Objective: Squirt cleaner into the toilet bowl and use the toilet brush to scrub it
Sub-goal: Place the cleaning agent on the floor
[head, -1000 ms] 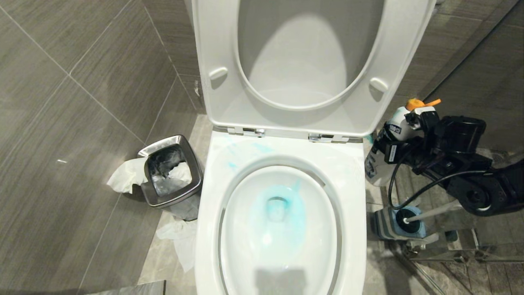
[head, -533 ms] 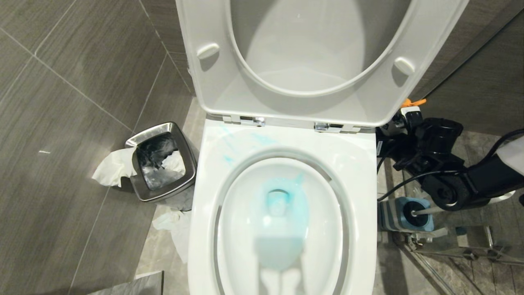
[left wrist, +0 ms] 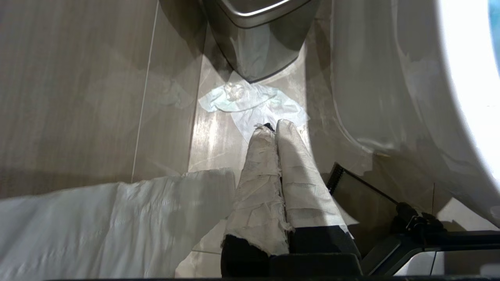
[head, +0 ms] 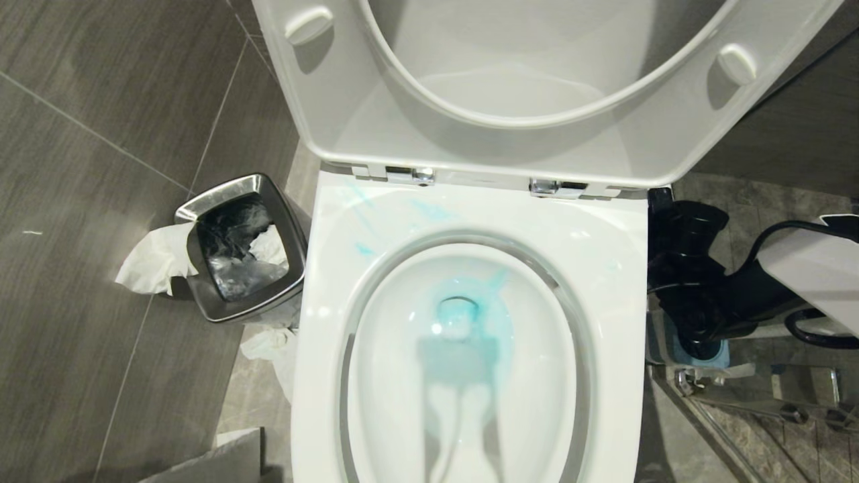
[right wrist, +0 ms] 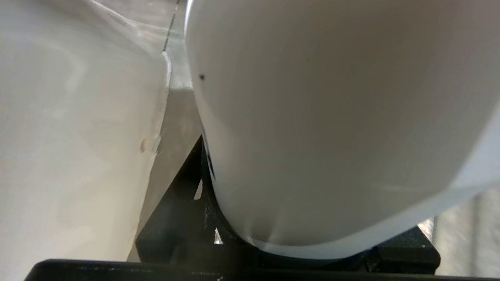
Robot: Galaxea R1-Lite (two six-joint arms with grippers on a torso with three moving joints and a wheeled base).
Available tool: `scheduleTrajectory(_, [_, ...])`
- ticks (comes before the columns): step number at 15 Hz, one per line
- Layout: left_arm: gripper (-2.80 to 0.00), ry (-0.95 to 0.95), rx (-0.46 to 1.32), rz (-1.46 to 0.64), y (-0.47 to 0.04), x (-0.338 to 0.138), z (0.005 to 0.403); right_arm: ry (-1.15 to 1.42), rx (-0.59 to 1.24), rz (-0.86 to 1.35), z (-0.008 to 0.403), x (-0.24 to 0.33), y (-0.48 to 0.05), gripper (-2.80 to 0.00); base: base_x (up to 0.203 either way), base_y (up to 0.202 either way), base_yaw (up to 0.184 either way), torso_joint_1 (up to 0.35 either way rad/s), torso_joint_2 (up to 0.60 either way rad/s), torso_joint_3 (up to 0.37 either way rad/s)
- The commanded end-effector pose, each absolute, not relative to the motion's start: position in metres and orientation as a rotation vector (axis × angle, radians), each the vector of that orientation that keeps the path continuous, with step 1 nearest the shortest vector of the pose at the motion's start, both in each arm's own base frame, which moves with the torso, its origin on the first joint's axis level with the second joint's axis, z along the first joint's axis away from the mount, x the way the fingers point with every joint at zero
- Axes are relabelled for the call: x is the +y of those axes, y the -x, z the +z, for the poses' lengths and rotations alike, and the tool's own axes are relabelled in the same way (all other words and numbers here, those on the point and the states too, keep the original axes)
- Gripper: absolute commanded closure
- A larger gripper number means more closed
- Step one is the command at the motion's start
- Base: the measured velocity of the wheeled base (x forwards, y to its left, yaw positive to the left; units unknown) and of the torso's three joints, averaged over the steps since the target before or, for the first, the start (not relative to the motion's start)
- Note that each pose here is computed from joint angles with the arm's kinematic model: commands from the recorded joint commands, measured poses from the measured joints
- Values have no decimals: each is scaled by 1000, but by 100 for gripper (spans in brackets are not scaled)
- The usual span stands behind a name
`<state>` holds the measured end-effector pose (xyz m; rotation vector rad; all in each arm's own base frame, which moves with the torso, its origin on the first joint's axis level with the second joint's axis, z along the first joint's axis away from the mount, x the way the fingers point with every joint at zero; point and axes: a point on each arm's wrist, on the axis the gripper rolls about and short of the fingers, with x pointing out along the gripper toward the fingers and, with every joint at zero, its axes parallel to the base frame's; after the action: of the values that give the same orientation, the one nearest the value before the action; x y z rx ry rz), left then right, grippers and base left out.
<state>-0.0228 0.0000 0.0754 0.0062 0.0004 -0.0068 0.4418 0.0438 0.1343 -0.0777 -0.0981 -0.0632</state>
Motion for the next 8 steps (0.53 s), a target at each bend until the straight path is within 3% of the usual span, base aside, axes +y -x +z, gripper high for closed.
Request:
scheduleTrajectory(1, [0,-5,2,-8,23,0,76,76,-123,-67,132,45,-453,0,0,0,0,1,6,-197])
scheduleTrajectory(4, [0,-2,2,-8,23,0,75,71,-157,-69,139,46,-464,0,0,0,0,1,3,-126])
scheduleTrajectory(8, [0,-2,5,-8,23,0,75,67,-191,-66,139,48,-479,0,0,0,0,2,0,-8])
